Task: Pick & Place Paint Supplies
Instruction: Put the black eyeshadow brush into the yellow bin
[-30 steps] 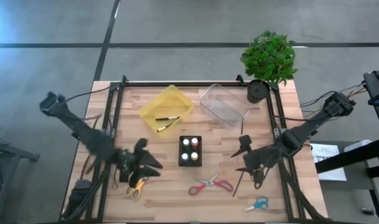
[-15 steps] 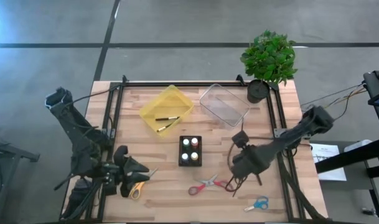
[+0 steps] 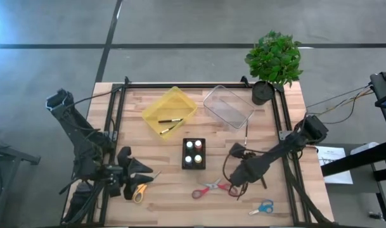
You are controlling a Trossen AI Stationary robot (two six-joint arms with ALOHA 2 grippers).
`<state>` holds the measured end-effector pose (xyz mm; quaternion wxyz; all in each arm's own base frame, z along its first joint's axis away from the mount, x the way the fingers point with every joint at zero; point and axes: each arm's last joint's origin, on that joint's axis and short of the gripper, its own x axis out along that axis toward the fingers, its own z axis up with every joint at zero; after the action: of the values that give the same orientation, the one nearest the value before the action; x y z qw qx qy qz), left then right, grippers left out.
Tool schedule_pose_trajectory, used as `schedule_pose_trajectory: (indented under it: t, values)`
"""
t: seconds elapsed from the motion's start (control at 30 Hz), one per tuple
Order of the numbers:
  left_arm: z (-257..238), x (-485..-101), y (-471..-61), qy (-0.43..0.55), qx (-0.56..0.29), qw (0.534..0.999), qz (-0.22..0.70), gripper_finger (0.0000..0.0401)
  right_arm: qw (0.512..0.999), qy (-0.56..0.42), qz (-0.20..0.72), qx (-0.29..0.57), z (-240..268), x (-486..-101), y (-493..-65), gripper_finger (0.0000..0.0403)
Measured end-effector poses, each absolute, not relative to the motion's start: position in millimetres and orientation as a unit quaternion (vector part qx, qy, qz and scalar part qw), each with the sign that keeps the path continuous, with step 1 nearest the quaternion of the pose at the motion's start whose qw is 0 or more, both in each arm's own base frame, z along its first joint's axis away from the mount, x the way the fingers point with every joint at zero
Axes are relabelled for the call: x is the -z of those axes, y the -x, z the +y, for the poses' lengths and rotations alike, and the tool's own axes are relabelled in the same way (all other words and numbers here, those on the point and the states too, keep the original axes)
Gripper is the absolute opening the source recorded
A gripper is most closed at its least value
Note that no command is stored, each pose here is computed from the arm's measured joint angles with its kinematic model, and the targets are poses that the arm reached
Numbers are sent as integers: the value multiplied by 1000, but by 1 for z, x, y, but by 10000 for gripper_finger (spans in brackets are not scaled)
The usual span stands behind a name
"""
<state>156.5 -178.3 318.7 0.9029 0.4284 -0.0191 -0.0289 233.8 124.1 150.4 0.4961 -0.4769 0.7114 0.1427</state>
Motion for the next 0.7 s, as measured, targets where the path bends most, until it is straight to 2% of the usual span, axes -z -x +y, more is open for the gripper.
schedule_pose_trajectory:
  t: [0.17, 0.43, 0.7]
  values:
    - [-178, -319, -156, -428, 25, 903, -17, 171, 482, 508, 698, -151, 117, -145, -229, 263]
    - [-178, -319, -156, -427, 22, 904, -16, 171, 512, 499, 680, -161, 96, -143, -231, 263]
    - [-178, -319, -156, -424, 22, 905, -16, 171, 476, 503, 696, -190, 77, -135, -231, 263]
